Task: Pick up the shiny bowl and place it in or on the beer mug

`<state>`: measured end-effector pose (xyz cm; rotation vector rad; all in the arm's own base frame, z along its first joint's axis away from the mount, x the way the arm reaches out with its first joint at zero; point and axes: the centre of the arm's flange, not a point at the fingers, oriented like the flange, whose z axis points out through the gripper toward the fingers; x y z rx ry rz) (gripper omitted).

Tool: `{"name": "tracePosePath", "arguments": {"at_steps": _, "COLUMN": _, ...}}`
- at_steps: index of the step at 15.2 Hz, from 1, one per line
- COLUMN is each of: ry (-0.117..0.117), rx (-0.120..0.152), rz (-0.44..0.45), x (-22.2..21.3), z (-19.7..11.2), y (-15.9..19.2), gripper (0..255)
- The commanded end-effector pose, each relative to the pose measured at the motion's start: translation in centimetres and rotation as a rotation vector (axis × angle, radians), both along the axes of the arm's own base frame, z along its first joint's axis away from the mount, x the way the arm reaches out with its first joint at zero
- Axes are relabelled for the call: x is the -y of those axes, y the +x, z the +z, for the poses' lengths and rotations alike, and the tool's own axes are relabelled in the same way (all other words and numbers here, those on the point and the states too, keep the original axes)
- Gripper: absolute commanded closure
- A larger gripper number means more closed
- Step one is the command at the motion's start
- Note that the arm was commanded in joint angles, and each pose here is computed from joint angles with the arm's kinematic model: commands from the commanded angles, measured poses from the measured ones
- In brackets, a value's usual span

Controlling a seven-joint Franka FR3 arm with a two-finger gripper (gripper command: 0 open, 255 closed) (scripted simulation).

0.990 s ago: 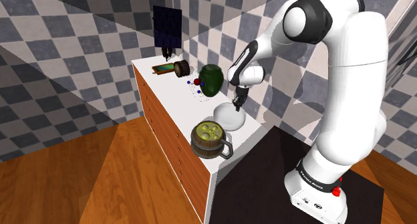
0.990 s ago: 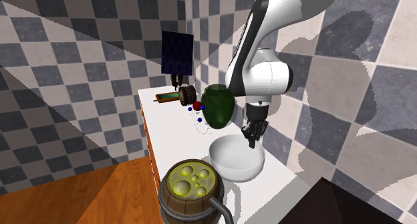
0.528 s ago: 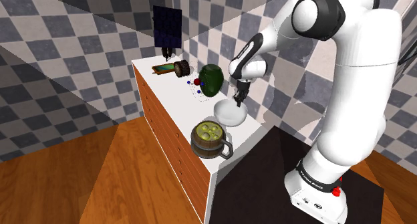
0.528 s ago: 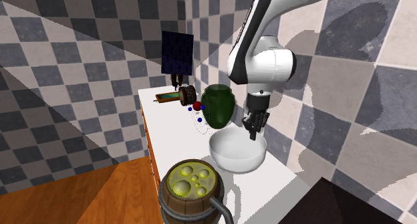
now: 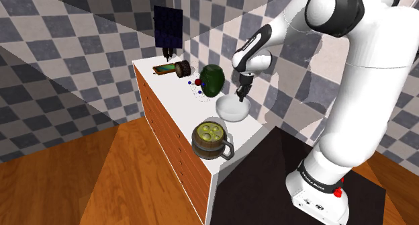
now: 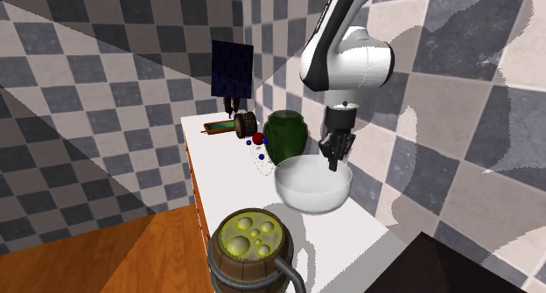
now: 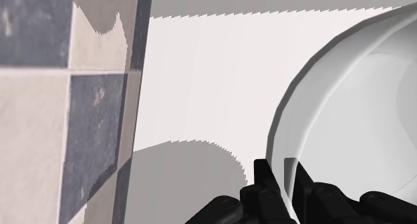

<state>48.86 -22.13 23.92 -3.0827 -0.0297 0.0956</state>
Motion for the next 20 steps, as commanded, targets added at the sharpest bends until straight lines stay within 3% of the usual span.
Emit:
{"name": "tracePosePath", "arguments": {"at_steps": 1, "ry": 0.0, "rx": 0.0, "rz": 0.0, "x": 0.0, "z": 1.1, "y": 0.1, "gripper": 255}}
{"name": "tracePosePath", "arguments": {"at_steps": 16, "ry": 0.0, "rx": 0.0, "rz": 0.0, "x": 0.0, "z": 9.0, "y": 0.1, "gripper": 255}}
{"name": "tracePosePath", "arguments": {"at_steps": 20, "ry": 0.0, "rx": 0.0, "rz": 0.0, "x": -5.0, "z": 9.8, "y": -1.2, "gripper": 255}}
